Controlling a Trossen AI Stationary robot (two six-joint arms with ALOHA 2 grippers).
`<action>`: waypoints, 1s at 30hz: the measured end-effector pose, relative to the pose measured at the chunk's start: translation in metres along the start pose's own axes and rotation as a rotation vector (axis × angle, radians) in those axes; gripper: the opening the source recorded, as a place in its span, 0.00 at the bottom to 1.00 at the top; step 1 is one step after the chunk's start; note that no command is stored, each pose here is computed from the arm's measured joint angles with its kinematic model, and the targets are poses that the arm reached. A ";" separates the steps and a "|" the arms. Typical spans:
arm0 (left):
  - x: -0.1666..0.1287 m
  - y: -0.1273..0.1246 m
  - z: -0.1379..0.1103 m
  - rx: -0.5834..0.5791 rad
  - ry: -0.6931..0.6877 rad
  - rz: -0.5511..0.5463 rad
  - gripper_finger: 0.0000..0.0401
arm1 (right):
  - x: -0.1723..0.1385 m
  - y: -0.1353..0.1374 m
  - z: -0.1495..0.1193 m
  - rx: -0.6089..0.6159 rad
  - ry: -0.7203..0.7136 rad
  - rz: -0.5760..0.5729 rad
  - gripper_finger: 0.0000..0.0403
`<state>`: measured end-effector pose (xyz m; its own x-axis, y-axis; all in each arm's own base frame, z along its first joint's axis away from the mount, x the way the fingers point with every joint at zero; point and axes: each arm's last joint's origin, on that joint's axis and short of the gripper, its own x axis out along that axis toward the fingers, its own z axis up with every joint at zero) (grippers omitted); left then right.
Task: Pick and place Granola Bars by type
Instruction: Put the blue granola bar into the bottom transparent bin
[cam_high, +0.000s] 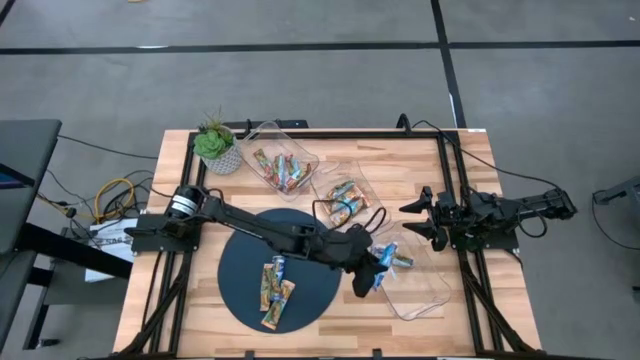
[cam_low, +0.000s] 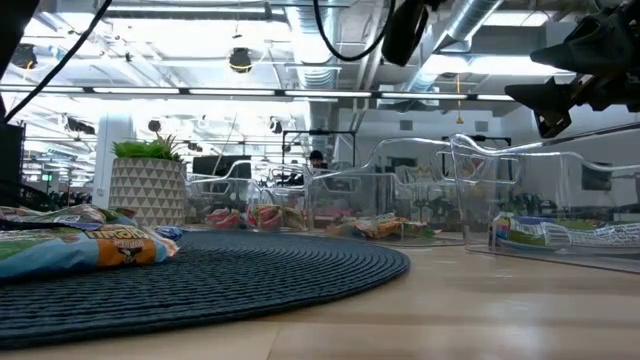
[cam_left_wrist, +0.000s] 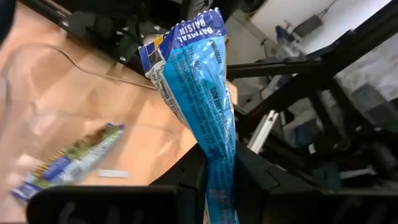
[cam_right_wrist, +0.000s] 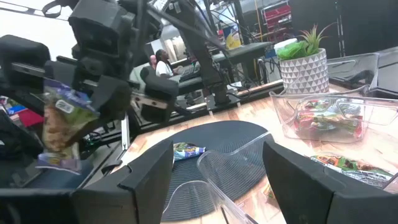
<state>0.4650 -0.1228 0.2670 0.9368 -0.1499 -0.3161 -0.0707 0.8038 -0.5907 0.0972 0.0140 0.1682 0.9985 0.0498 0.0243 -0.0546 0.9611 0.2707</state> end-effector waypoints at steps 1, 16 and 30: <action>0.000 0.002 0.000 0.020 0.007 0.008 0.12 | 0.000 0.000 0.000 0.000 0.000 0.000 0.60; -0.004 0.014 0.027 0.435 0.072 0.145 0.12 | 0.000 0.000 0.000 0.000 0.000 0.000 0.60; 0.032 0.033 0.018 0.665 0.076 0.159 0.12 | 0.000 0.000 0.000 0.000 0.001 0.000 0.60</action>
<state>0.4985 -0.0911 0.2509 0.9040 -0.0217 -0.4269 0.0429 0.9983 0.0401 0.0972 0.0140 0.1682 0.9985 0.0502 0.0238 -0.0548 0.9612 0.2704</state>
